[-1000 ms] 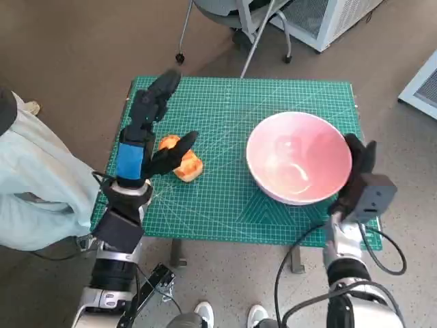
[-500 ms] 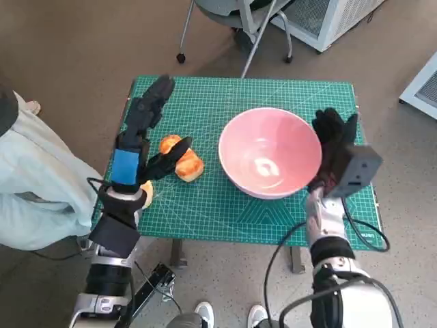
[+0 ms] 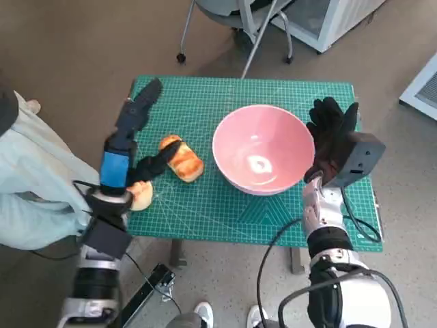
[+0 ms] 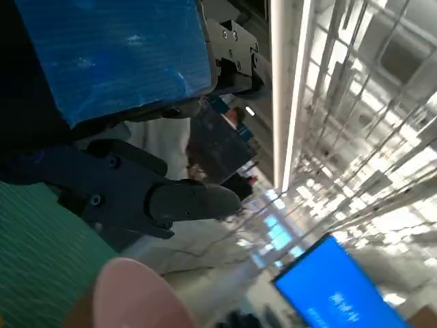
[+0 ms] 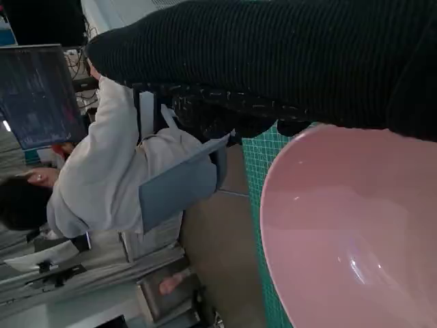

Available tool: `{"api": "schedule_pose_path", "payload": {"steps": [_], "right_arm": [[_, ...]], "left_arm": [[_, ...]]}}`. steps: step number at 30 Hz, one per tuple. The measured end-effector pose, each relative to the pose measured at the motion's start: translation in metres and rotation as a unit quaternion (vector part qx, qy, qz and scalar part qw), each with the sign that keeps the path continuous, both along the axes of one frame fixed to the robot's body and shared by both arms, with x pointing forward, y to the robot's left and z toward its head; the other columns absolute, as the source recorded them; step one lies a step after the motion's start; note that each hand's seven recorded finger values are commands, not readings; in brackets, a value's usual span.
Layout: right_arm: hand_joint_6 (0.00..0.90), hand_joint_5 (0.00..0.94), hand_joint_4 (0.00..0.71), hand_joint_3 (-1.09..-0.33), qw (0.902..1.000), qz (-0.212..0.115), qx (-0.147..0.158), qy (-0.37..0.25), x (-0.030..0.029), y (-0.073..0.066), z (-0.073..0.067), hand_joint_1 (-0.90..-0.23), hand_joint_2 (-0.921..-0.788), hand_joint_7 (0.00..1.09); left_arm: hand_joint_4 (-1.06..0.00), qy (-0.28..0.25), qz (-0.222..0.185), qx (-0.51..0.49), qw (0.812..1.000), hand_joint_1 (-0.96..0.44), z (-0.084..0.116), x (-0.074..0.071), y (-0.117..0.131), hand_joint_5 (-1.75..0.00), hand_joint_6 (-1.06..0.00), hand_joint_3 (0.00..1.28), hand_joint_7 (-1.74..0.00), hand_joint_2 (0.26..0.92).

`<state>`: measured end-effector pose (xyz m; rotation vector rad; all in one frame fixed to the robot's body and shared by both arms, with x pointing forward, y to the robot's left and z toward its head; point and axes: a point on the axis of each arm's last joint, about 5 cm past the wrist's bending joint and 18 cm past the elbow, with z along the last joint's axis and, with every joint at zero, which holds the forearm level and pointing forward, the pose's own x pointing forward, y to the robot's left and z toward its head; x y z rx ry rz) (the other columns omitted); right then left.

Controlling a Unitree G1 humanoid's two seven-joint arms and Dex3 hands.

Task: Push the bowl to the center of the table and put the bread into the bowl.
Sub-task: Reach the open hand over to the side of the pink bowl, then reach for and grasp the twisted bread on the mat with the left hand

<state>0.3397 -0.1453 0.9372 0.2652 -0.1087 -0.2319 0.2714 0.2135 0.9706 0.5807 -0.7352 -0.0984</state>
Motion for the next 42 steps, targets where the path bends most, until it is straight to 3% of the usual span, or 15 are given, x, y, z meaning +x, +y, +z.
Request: {"api": "schedule_pose_path", "payload": {"steps": [4,6,10,13,21,26,29,35,42], "right_arm": [[0.041,0.013,0.249,-0.828,0.9991,-0.004,-0.023,-0.034,0.0012,-0.008,0.007,-0.535,-0.921,0.69],[0.048,0.018,0.264,-0.823,0.9967,-0.002,-0.050,-0.063,0.0018,-0.013,0.012,-0.545,-0.921,0.68],[0.068,0.026,0.295,-0.807,0.9854,0.017,-0.094,-0.141,0.0021,-0.018,0.026,-0.560,-0.921,0.66],[0.083,0.029,0.312,-0.788,0.9678,0.047,-0.127,-0.212,0.0010,-0.019,0.036,-0.571,-0.921,0.65],[0.096,0.028,0.330,-0.764,0.9009,0.118,-0.200,-0.367,-0.0076,-0.020,0.055,-0.558,-0.921,0.65],[0.046,0.010,0.319,-0.752,0.8739,0.137,-0.221,-0.411,-0.0141,-0.023,0.054,-0.590,-0.921,0.74],[0.035,0.003,0.311,-0.741,0.8658,0.143,-0.224,-0.424,-0.0169,-0.025,0.054,-0.605,-0.921,0.77],[0.029,0.001,0.302,-0.740,0.8549,0.146,-0.228,-0.443,-0.0222,-0.027,0.052,-0.597,-0.921,0.79],[0.028,0.004,0.307,-0.742,0.8522,0.152,-0.229,-0.446,-0.0264,-0.029,0.048,-0.575,-0.921,0.80]], "left_arm": [[-0.34,0.024,0.029,0.087,0.995,-0.37,0.007,0.007,0.020,0.00,-0.30,0.15,-0.24,0.921],[-0.33,0.040,0.035,0.128,0.990,-0.36,0.013,0.012,0.029,0.00,-0.31,0.13,-0.23,0.921],[-0.32,0.069,0.032,0.197,0.978,-0.33,0.027,0.024,0.037,0.00,-0.32,0.07,-0.21,0.917],[-0.31,0.091,0.027,0.245,0.965,-0.31,0.037,0.033,0.038,0.00,-0.34,0.03,-0.19,0.912],[-0.29,0.140,0.019,0.372,0.917,-0.29,0.052,0.056,0.027,0.00,-0.39,0.00,-0.13,0.845],[-0.30,0.160,0.020,0.453,0.877,-0.31,0.055,0.066,0.019,0.00,-0.41,0.00,-0.11,0.802],[-0.32,0.173,0.021,0.494,0.852,-0.32,0.055,0.071,0.015,-0.01,-0.44,0.00,-0.10,0.762],[-0.29,0.196,0.022,0.561,0.804,-0.32,0.051,0.079,0.000,0.00,-0.42,0.02,-0.03,0.761],[-0.28,0.202,0.020,0.600,0.774,-0.30,0.040,0.082,-0.013,0.00,-0.42,0.01,-0.02,0.759]]}}
